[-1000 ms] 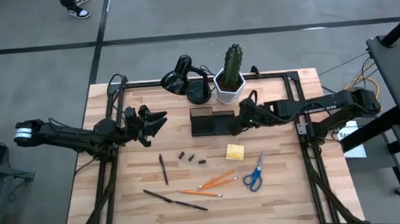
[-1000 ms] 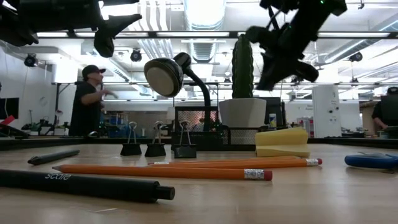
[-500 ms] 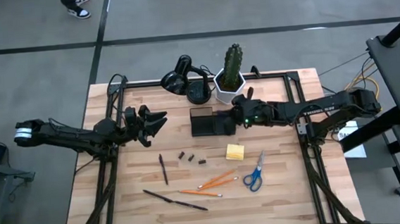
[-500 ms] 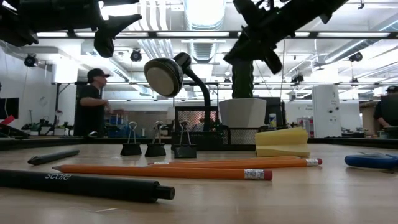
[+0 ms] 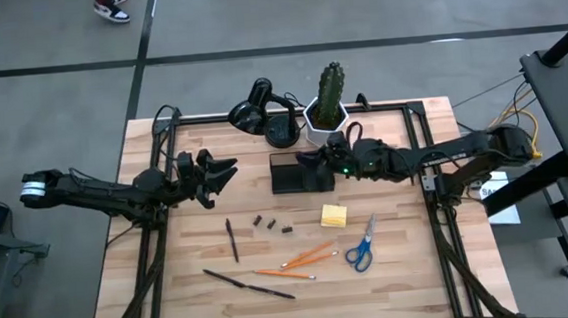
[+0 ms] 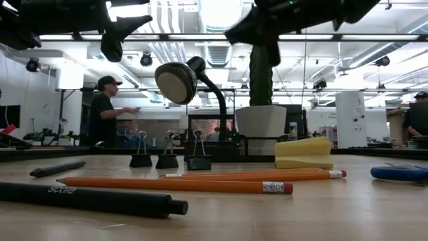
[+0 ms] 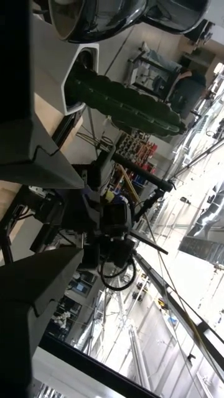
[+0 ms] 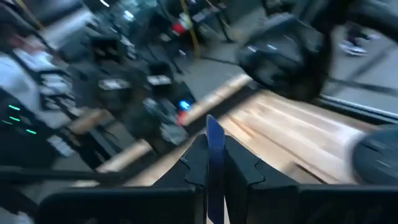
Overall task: Pick and place office supplies into organizer
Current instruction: Put the blue eraser into the black desk organizer, then put the yellow sticky notes into the black desk organizer
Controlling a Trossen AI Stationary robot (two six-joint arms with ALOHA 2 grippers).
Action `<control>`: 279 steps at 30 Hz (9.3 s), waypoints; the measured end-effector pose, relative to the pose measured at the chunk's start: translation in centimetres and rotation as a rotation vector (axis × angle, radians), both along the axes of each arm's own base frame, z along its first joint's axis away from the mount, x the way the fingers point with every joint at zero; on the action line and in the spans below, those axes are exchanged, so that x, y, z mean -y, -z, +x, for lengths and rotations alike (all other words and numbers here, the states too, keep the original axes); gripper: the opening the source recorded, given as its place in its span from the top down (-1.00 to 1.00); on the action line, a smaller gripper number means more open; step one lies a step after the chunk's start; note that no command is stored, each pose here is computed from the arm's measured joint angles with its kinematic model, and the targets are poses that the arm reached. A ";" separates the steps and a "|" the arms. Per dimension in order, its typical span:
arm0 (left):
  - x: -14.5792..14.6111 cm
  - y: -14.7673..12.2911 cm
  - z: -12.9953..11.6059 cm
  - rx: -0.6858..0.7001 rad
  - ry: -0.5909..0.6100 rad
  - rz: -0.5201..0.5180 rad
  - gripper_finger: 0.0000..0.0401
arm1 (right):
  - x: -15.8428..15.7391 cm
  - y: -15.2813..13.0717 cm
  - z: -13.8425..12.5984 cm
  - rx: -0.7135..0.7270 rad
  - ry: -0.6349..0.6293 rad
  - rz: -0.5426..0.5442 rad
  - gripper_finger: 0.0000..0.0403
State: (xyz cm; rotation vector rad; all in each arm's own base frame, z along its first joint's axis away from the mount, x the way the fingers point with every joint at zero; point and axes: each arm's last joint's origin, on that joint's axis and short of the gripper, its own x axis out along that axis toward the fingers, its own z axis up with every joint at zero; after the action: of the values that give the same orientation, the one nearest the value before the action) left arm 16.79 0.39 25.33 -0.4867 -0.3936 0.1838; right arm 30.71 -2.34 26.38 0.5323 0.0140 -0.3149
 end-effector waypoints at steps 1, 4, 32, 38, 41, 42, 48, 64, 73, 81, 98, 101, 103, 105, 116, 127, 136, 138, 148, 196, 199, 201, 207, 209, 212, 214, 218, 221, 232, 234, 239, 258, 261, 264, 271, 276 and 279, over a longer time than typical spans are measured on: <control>0.0 0.0 0.0 -0.002 -0.001 0.000 0.26 | 0.0 0.2 0.3 0.020 -0.014 0.002 0.94; 0.0 0.1 0.0 -0.002 0.000 0.000 0.26 | -0.1 1.6 1.5 0.038 -0.057 0.031 0.94; 0.0 0.6 0.0 -0.030 0.000 0.000 0.26 | 0.7 5.2 7.2 -0.534 -0.229 -0.192 0.94; 0.0 0.6 0.0 -0.037 0.001 0.000 0.26 | 1.6 6.2 8.8 -0.689 -0.328 -0.194 0.94; 0.0 0.6 0.0 -0.036 0.001 0.000 0.26 | 1.9 6.5 9.6 -0.740 -0.342 -0.198 0.94; 0.0 0.6 0.0 -0.036 0.001 0.000 0.26 | 2.0 6.7 9.7 -0.766 -0.351 -0.201 0.94; 0.0 0.7 0.1 -0.048 0.001 0.000 0.26 | 2.3 6.9 10.0 -0.842 -0.382 -0.240 0.94; 0.0 1.0 0.2 -0.069 0.000 0.000 0.26 | 2.8 9.2 9.7 -0.981 -0.420 -0.353 0.94; 0.0 1.1 0.3 -0.080 0.000 0.001 0.26 | 3.0 9.5 9.7 -1.009 -0.416 -0.403 0.94; 0.0 1.3 0.5 -0.094 0.000 0.001 0.26 | 3.0 9.5 9.6 -1.010 -0.421 -0.413 0.94; 0.0 1.3 0.5 -0.088 0.006 -0.016 0.26 | 3.1 9.6 9.6 -1.022 -0.398 -0.415 0.79; 0.0 1.3 0.5 -0.088 0.007 -0.023 0.26 | 3.1 9.6 9.6 -1.023 -0.396 -0.417 0.72; 0.0 1.3 0.5 -0.087 0.008 -0.022 0.26 | 3.1 9.6 9.6 -1.023 -0.395 -0.415 0.69; 0.0 1.4 0.5 -0.089 0.008 -0.022 0.26 | 3.1 9.6 9.6 -1.023 -0.395 -0.415 0.67; 0.0 1.3 0.5 -0.088 0.008 -0.023 0.26 | 3.1 9.4 9.7 -1.017 -0.392 -0.416 0.65; 0.0 1.4 0.5 -0.088 0.008 -0.022 0.26 | 3.1 8.9 9.6 -0.998 -0.362 -0.374 0.63; 0.0 1.3 0.5 -0.088 0.007 -0.023 0.26 | 2.4 5.8 8.9 -0.916 -0.322 -0.338 0.64; 0.0 1.4 0.5 -0.088 0.007 -0.022 0.26 | 2.0 5.0 8.5 -0.908 -0.322 -0.329 0.62; 0.0 1.3 0.5 -0.088 0.008 -0.022 0.26 | -0.9 1.9 5.4 -0.987 -0.358 -0.278 0.41; 0.0 1.4 0.6 -0.098 0.008 -0.022 0.26 | -9.5 11.0 -1.0 -1.260 -0.470 -0.397 -0.02; 0.0 1.4 0.6 -0.098 0.007 -0.022 0.26 | -9.4 11.1 -0.8 -1.236 -0.465 -0.395 -0.02; 0.0 1.5 0.6 -0.101 0.008 -0.022 0.26 | -9.2 11.4 -0.9 -1.229 -0.461 -0.393 -0.02; 0.0 1.7 0.8 -0.117 0.008 -0.022 0.26 | -8.8 12.2 -1.3 -1.235 -0.465 -0.396 -0.02; 0.0 1.8 0.9 -0.123 0.008 -0.022 0.26 | -8.8 12.4 -1.4 -1.240 -0.472 -0.402 -0.02; 0.0 2.0 1.0 -0.130 0.008 -0.022 0.26 | -8.8 12.5 -1.5 -1.245 -0.501 -0.407 -0.02; 0.0 2.0 1.0 -0.133 0.008 -0.023 0.26 | -8.8 12.5 -1.5 -1.241 -0.514 -0.411 -0.02; 0.0 2.0 1.0 -0.132 0.008 -0.024 0.26 | -8.7 12.7 -1.6 -1.244 -0.515 -0.412 -0.02; 0.0 2.0 1.0 -0.131 0.008 -0.024 0.26 | -8.6 13.2 -1.9 -1.246 -0.516 -0.409 0.01; 0.0 2.0 1.0 -0.124 0.015 -0.046 0.26 | -8.7 13.6 -2.2 -1.225 -0.553 -0.386 0.38; 0.0 2.0 1.0 -0.124 0.015 -0.046 0.26 | -8.7 13.6 -2.2 -1.225 -0.560 -0.388 0.47; 0.0 2.0 1.0 -0.124 0.015 -0.047 0.26 | -8.7 13.6 -2.2 -1.231 -0.562 -0.391 0.73; 0.0 2.0 1.0 -0.123 0.014 -0.046 0.26 | -8.6 11.4 -2.2 -1.192 -0.522 -0.433 0.95; 0.0 2.0 1.0 -0.123 0.013 -0.046 0.26 | -8.6 10.1 -1.9 -1.156 -0.523 -0.458 0.95; 0.0 2.0 1.0 -0.123 0.014 -0.046 0.26 | -8.6 9.1 -1.7 -1.128 -0.511 -0.478 0.95; 0.0 2.0 1.0 -0.124 0.014 -0.045 0.26 | -7.9 7.8 -1.2 -1.104 -0.471 -0.533 0.96; 0.0 2.0 1.0 -0.123 0.014 -0.045 0.26 | -7.1 7.3 -0.8 -1.112 -0.443 -0.601 0.96; 0.0 2.0 1.0 -0.123 0.014 -0.046 0.26 | -6.2 7.2 -0.6 -1.120 -0.436 -0.617 0.96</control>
State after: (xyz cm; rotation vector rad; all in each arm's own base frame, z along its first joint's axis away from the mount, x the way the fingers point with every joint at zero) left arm 17.79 0.36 23.38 -0.5202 -0.2665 0.2086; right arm 30.07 3.90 19.21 -0.3152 1.0707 -0.1404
